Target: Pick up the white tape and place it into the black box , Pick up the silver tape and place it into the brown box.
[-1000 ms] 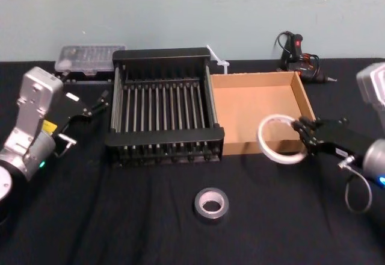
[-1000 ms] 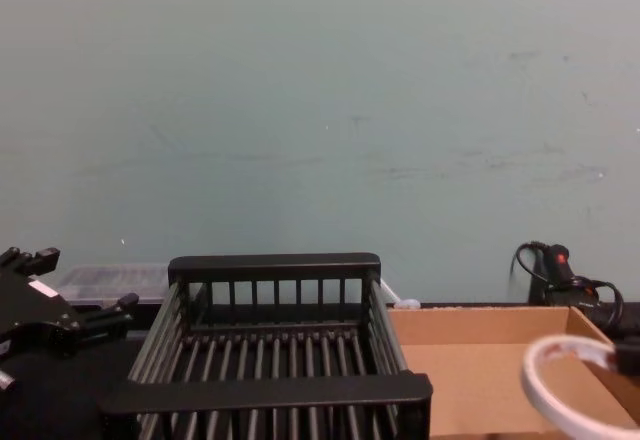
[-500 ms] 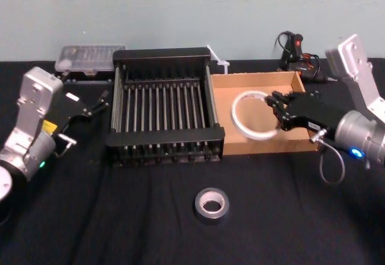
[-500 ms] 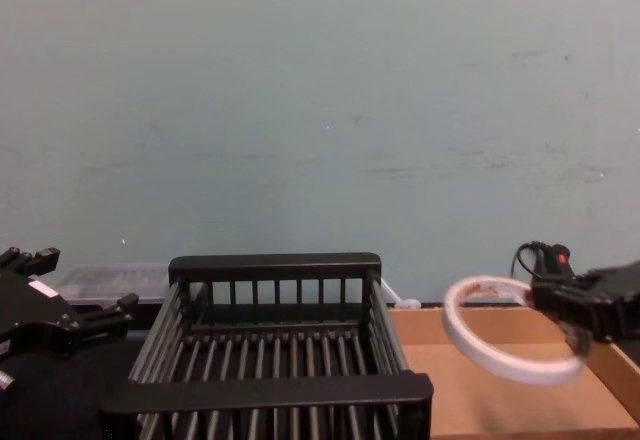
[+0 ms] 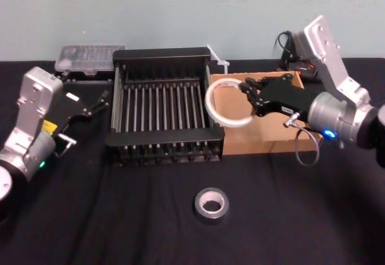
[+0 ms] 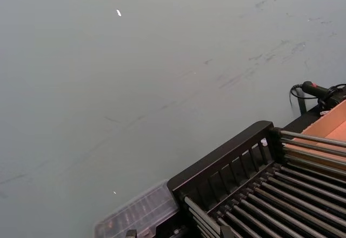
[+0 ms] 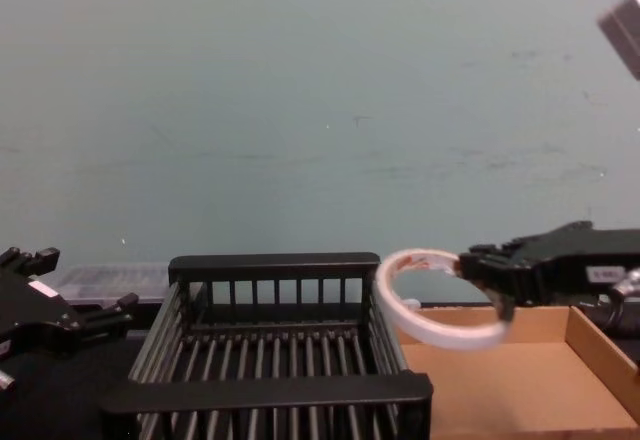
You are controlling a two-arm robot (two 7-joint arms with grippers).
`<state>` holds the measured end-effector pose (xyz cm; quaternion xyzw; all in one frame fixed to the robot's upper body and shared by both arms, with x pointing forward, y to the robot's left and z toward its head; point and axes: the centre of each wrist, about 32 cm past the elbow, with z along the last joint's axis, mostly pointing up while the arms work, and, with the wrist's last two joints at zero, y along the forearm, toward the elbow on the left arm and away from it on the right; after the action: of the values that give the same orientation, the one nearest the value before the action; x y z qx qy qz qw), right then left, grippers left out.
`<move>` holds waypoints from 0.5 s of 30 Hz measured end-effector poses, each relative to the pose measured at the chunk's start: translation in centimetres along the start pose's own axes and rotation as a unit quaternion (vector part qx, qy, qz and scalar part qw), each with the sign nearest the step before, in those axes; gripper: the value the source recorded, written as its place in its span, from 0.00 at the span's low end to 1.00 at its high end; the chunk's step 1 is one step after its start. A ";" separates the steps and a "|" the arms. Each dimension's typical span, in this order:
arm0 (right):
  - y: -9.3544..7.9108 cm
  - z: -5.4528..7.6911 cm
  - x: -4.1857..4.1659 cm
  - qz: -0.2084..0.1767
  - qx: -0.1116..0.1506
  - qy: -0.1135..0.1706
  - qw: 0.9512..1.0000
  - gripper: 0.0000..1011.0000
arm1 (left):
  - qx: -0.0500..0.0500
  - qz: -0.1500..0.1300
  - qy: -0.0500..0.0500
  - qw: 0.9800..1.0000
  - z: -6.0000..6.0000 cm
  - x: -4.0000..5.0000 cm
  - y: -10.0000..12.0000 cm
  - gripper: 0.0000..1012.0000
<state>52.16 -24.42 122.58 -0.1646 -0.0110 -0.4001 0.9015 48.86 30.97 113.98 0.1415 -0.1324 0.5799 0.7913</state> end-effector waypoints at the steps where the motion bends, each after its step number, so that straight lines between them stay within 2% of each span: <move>1: 0.2 0.1 -0.03 0.002 0.000 -0.001 1.000 0.09 | 0.000 0.000 0.000 1.000 0.0 0.00 0.0 0.99; 8: 2.2 1.1 -0.46 0.015 -0.001 -0.014 1.000 0.09 | 0.000 0.000 0.000 1.000 0.0 0.00 0.0 0.99; 15: 3.7 1.6 -0.57 0.020 -0.004 -0.019 1.000 0.09 | 0.000 0.000 0.000 1.000 0.0 0.00 0.0 0.99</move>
<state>54.62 -21.23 122.91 -0.1760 -0.0226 -0.3785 0.9084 48.86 30.97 113.98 0.1415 -0.1324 0.5799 0.7913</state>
